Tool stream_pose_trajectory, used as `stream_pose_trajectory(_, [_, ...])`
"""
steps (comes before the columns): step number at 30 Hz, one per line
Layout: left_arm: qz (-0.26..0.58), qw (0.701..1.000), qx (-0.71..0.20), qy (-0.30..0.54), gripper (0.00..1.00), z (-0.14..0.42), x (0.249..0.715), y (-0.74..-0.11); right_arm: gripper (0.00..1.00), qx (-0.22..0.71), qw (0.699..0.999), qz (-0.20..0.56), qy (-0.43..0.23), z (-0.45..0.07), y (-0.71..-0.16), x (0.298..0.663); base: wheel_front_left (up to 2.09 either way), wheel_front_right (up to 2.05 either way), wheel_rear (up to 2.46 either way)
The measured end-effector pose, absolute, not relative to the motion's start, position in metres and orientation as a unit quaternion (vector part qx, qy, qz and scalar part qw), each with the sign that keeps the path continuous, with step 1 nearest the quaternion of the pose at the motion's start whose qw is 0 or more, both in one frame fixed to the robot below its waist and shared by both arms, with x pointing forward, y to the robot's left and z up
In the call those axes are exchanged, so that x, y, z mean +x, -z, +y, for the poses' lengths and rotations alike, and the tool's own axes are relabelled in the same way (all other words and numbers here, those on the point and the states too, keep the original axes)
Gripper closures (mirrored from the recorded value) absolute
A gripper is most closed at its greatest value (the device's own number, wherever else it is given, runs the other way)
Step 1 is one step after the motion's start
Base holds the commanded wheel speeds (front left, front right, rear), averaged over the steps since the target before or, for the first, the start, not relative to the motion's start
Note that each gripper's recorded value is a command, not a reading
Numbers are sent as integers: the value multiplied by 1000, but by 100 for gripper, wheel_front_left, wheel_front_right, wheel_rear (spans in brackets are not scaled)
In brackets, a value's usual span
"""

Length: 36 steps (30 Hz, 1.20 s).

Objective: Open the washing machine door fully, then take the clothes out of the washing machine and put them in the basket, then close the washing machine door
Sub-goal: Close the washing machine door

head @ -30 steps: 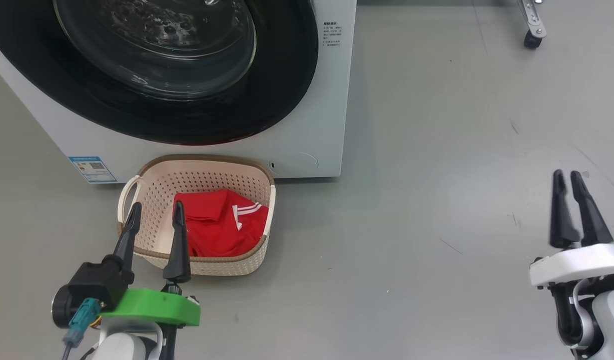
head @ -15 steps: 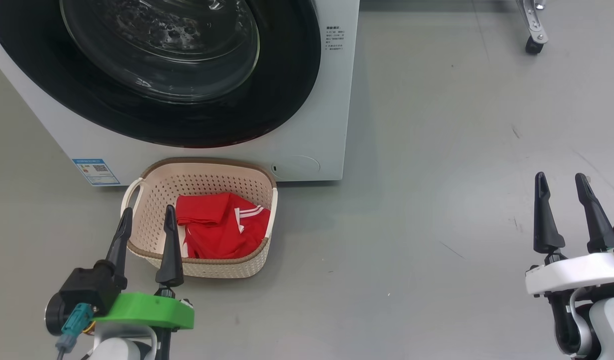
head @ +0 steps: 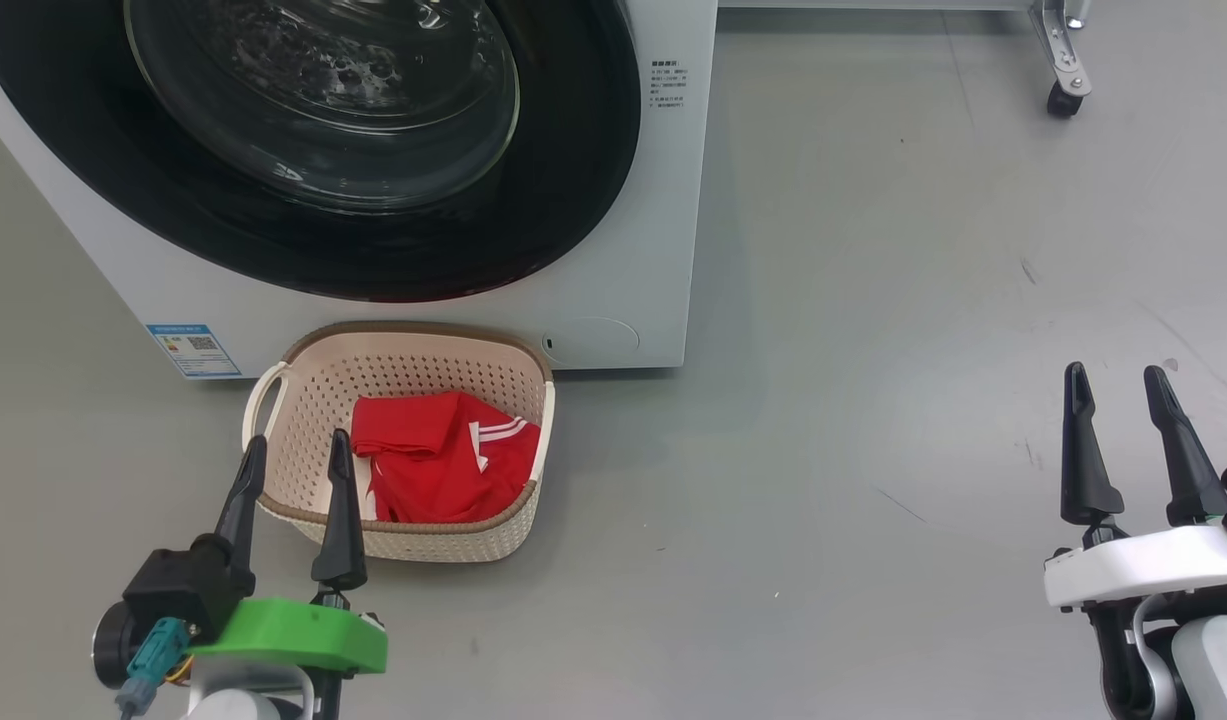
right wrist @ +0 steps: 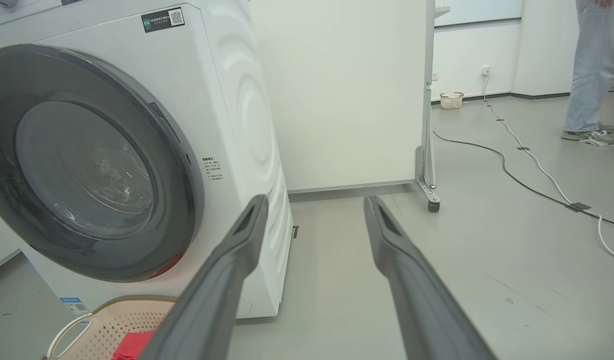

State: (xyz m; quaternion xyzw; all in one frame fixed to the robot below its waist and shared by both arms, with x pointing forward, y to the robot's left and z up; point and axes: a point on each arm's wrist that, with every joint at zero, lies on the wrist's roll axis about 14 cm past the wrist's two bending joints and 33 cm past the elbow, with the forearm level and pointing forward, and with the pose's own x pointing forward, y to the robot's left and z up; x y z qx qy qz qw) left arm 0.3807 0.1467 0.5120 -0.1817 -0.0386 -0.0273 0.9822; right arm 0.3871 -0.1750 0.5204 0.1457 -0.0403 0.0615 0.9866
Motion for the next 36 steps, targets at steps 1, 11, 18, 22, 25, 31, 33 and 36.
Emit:
stream_pose_trajectory(1, [-39, 982, -182, 28, 0, 147, 381, -512, 0, 146, 987, -41, -61, -175, -521, 387, 0, 0, 0])
stream_pose_trajectory(11, [-44, 980, -190, 45, 0, 141, 379, -516, 0, 152, 986, -41, -59, -176, -520, 382, 0, 0, 0])
stream_pose_trajectory(18, [-47, 980, -191, 45, 0, 141, 379, -517, 0, 152, 986, -44, -57, -177, -521, 381, 0, 0, 0])
stream_pose_trajectory(22, [-46, 979, -192, 47, 0, 141, 379, -517, 0, 154, 985, -44, -56, -177, -521, 381, 0, 0, 0])
stream_pose_trajectory(25, [-46, 977, -201, 47, 0, 141, 379, -517, 0, 155, 985, -45, -55, -178, -521, 381, 0, 0, 0])
stream_pose_trajectory(31, [-46, 975, -212, 44, 0, 142, 378, -517, 0, 153, 986, -44, -54, -178, -520, 380, 0, 0, 0])
stream_pose_trajectory(33, [-45, 975, -212, 44, 0, 142, 378, -517, 0, 154, 986, -42, -54, -178, -519, 379, 0, 0, 0])
stream_pose_trajectory(36, [-45, 975, -213, 44, 0, 142, 378, -517, 0, 156, 985, -42, -55, -177, -518, 378, 0, 0, 0])
